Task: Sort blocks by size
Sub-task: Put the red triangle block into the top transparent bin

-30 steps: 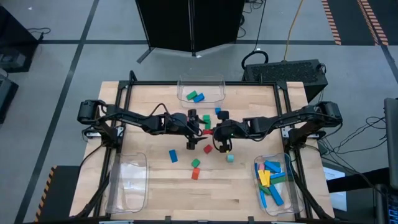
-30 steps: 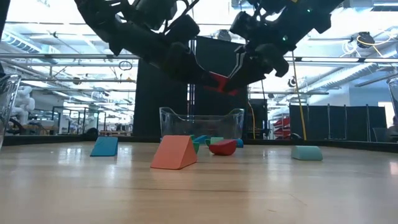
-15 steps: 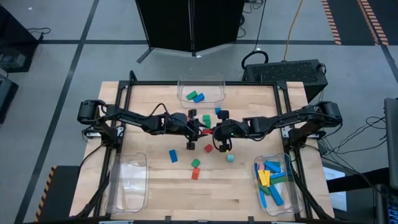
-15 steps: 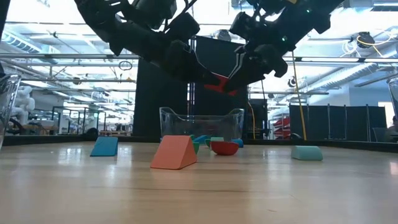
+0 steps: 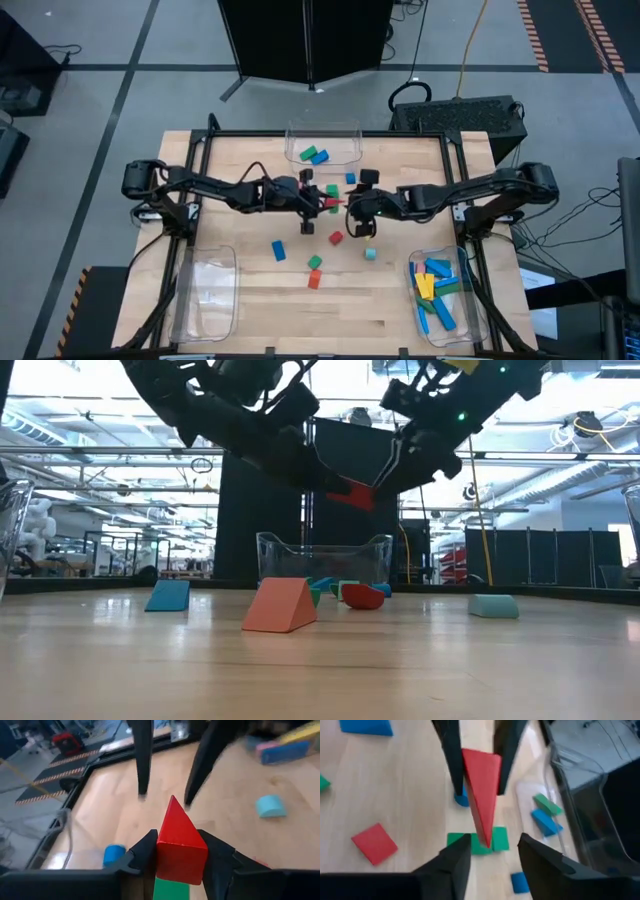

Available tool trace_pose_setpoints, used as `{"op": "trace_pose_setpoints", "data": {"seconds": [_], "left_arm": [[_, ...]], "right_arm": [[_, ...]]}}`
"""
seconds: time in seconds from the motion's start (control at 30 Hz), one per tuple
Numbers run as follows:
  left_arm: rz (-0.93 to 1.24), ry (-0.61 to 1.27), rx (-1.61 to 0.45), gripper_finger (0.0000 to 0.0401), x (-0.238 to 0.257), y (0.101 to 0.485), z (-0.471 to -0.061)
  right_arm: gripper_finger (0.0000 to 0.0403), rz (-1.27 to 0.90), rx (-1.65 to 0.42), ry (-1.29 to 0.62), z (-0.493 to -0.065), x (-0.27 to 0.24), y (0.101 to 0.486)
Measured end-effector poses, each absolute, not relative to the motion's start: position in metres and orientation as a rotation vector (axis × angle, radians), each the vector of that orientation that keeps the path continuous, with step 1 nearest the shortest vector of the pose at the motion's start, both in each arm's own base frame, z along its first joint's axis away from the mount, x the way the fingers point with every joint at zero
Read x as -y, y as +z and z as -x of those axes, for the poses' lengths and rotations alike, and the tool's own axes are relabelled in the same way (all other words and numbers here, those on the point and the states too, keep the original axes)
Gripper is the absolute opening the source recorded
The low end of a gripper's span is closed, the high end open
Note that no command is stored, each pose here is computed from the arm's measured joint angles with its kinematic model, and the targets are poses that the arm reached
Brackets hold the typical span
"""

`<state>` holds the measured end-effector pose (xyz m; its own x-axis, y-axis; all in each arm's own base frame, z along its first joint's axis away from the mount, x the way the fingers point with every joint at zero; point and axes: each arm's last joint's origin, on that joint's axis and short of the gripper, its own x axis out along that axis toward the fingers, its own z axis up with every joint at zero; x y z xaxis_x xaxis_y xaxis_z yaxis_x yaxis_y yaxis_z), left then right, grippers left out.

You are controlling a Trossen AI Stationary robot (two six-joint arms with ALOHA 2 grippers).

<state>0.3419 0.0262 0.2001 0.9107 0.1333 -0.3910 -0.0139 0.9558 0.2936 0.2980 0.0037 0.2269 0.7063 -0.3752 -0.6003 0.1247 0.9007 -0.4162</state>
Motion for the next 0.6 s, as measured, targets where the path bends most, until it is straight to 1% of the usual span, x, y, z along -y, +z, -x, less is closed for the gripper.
{"op": "trace_pose_setpoints", "data": {"seconds": [0.13,0.33,0.47,0.6], "left_arm": [[-0.291,0.186,-0.419,0.0118,-0.043,0.212,-0.334],[-0.219,0.365,-0.424,0.0117,-0.087,0.226,-0.317],[-0.154,0.476,-0.478,0.0117,-0.122,0.221,-0.304],[-0.039,0.511,-0.527,0.0117,-0.152,0.214,-0.288]], "right_arm": [[0.0184,0.263,-0.730,-0.317,-0.283,-0.003,0.241],[0.0182,0.140,-0.716,-0.344,-0.268,-0.007,0.253],[0.0174,0.118,-0.713,-0.335,-0.269,-0.012,0.252],[0.0172,0.116,-0.733,-0.329,-0.273,-0.016,0.245]]}}
